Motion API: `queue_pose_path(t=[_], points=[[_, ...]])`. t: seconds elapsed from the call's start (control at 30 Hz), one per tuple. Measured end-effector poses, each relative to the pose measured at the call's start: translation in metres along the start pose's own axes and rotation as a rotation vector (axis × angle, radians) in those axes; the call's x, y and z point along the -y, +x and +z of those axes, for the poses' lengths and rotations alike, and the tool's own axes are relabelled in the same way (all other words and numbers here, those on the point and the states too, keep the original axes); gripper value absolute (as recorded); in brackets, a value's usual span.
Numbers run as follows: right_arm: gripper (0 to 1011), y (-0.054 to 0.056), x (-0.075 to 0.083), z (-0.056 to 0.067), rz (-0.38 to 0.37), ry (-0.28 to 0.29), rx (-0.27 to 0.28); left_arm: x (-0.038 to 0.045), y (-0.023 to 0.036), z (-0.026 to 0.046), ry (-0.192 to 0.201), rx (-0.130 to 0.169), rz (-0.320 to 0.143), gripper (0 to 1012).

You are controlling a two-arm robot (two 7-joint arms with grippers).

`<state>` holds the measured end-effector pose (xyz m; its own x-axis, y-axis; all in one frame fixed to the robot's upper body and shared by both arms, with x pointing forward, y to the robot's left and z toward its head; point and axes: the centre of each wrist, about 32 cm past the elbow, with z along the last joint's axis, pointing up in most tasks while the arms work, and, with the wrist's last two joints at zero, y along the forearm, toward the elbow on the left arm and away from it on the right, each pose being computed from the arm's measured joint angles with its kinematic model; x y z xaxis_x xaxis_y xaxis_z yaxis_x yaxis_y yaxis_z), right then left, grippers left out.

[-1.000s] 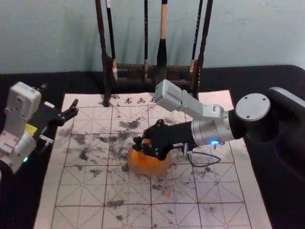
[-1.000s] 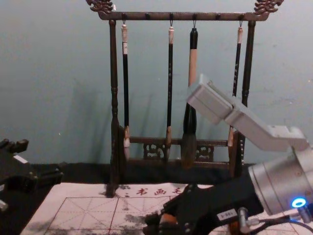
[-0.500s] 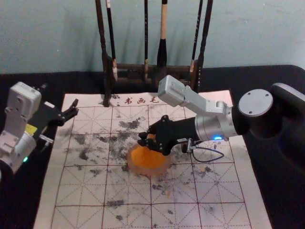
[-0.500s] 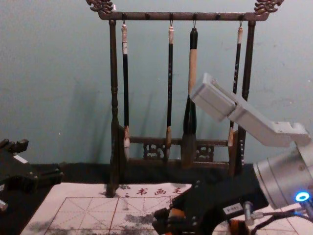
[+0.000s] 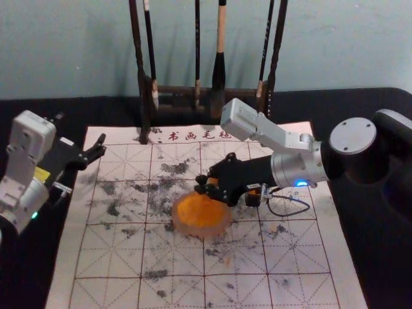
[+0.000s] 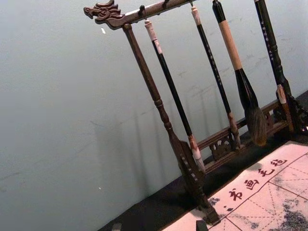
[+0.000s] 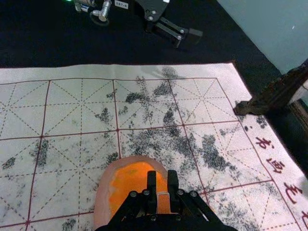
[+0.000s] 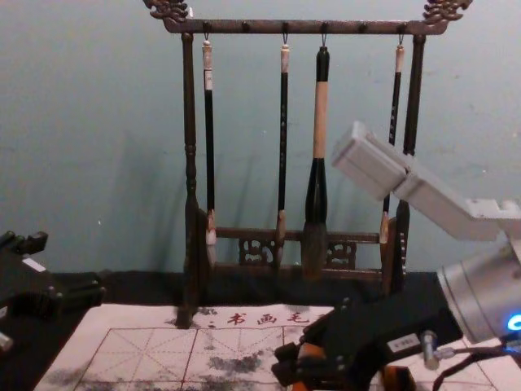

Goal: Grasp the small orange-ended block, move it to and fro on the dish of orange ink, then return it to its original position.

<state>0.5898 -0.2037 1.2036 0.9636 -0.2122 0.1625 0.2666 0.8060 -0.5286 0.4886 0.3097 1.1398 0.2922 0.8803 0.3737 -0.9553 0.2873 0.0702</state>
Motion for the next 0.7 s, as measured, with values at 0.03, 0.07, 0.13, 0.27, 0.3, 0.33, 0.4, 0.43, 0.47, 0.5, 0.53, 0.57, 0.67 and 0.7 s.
queue_pose_path(t=[0.03,0.07,0.13,0.27,0.3,0.33,0.4,0.43,0.47,0.5,0.53,0.57,0.67,0.7], points=[[119,0.0001,0.0012,-0.0005,0.0,-0.002,-0.002,0.0,0.0,0.0,0.0,0.0,0.0,1001],[119,0.0001,0.0019,-0.0008,0.0,-0.003,-0.003,0.0,0.0,0.0,0.0,0.0,0.0,1001],[119,0.0002,0.003,-0.0012,0.001,-0.005,-0.005,0.0,0.0,0.0,0.0,0.0,0.0,1001],[119,-0.0008,0.0065,-0.0018,0.011,-0.01,-0.01,0.0,0.0,0.0,0.0,0.0,0.0,1001],[119,-0.0011,0.0069,-0.0017,0.013,-0.01,-0.01,0.0,0.0,0.0,0.0,0.0,0.0,1001],[119,-0.0013,0.0074,-0.0017,0.016,-0.01,-0.01,0.0,0.0,0.0,0.0,0.0,0.0,1001],[119,-0.0022,0.0085,-0.0015,0.021,-0.01,-0.009,0.0,0.0,0.0,0.0,0.0,0.0,1001],[118,-0.0031,0.0087,-0.0011,0.027,-0.009,-0.008,0.0,0.0,0.0,0.0,0.0,0.0,1001],[118,-0.0031,0.0087,-0.0011,0.027,-0.009,-0.008,0.0,0.0,0.0,0.0,0.0,0.0,1001],[119,-0.0039,0.009,-0.0008,0.031,-0.009,-0.008,0.0,0.0,0.0,0.0,0.0,0.0,1001],[119,-0.005,0.0089,-0.0004,0.038,-0.009,-0.007,0.0,0.0,0.0,0.0,0.0,0.0,1001],[119,-0.0055,0.0088,-0.0003,0.041,-0.009,-0.006,0.0,0.0,0.0,0.0,0.0,0.0,1001],[118,-0.0074,0.0083,0.0006,0.053,-0.008,-0.004,0.0,0.0,0.0,0.0,0.0,0.0,1002],[119,-0.0077,0.0081,0.0008,0.055,-0.007,-0.003,0.0,0.0,0.0,0.0,0.0,0.0,1001]])
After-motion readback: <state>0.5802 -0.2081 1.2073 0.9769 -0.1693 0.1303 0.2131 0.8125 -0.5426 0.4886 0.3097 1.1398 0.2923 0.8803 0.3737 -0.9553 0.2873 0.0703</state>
